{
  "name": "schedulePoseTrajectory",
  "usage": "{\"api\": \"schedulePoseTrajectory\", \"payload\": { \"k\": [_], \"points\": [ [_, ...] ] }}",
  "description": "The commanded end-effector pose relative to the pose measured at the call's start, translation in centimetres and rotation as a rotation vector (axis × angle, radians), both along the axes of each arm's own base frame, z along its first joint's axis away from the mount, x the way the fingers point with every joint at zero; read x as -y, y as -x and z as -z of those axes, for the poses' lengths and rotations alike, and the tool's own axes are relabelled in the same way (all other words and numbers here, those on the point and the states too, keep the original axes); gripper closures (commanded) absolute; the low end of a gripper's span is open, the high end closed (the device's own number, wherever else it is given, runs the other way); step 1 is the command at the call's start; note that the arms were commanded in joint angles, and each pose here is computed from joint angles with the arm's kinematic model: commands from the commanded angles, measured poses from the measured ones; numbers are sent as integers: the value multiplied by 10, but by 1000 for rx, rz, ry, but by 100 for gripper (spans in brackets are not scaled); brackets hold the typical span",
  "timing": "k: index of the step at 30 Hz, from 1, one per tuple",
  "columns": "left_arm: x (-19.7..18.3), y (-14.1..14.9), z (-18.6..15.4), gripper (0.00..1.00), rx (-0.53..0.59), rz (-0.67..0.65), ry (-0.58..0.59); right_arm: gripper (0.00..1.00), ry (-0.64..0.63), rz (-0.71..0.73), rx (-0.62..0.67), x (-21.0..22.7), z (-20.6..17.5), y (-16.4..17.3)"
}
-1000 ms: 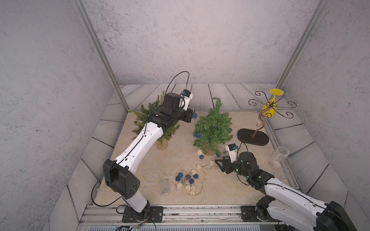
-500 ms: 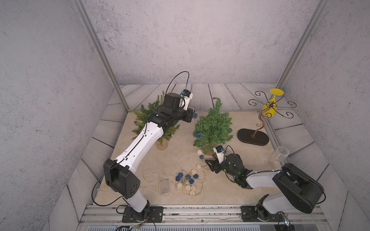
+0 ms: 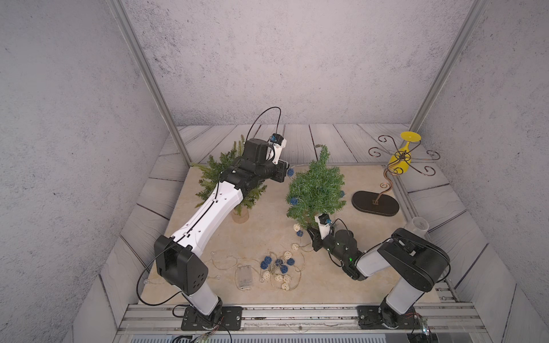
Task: Wrap string light around the christmas tree
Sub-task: Wrap the light string around the Christmas tree.
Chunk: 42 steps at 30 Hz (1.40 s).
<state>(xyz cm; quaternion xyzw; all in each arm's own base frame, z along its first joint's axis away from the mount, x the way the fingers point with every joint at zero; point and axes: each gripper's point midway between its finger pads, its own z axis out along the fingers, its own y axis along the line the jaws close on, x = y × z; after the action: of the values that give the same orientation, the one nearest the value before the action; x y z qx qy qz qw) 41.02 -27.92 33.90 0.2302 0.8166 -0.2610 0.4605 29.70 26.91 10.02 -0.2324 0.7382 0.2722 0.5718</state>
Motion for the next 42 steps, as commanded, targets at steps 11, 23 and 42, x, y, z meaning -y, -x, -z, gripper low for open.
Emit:
{"api": "schedulePoseTrajectory", "payload": {
  "k": [11,23,42],
  "points": [
    [-13,-16,8,100,-2,-8,5,100,139,-66,25,-5,-32,57],
    [-25,-48,44,100,-23,-70,-154,100,239,-226,-17,-27,-68,85],
    [-27,-51,80,100,-53,-32,-149,100,198,-286,119,-16,-123,125]
  ]
}}
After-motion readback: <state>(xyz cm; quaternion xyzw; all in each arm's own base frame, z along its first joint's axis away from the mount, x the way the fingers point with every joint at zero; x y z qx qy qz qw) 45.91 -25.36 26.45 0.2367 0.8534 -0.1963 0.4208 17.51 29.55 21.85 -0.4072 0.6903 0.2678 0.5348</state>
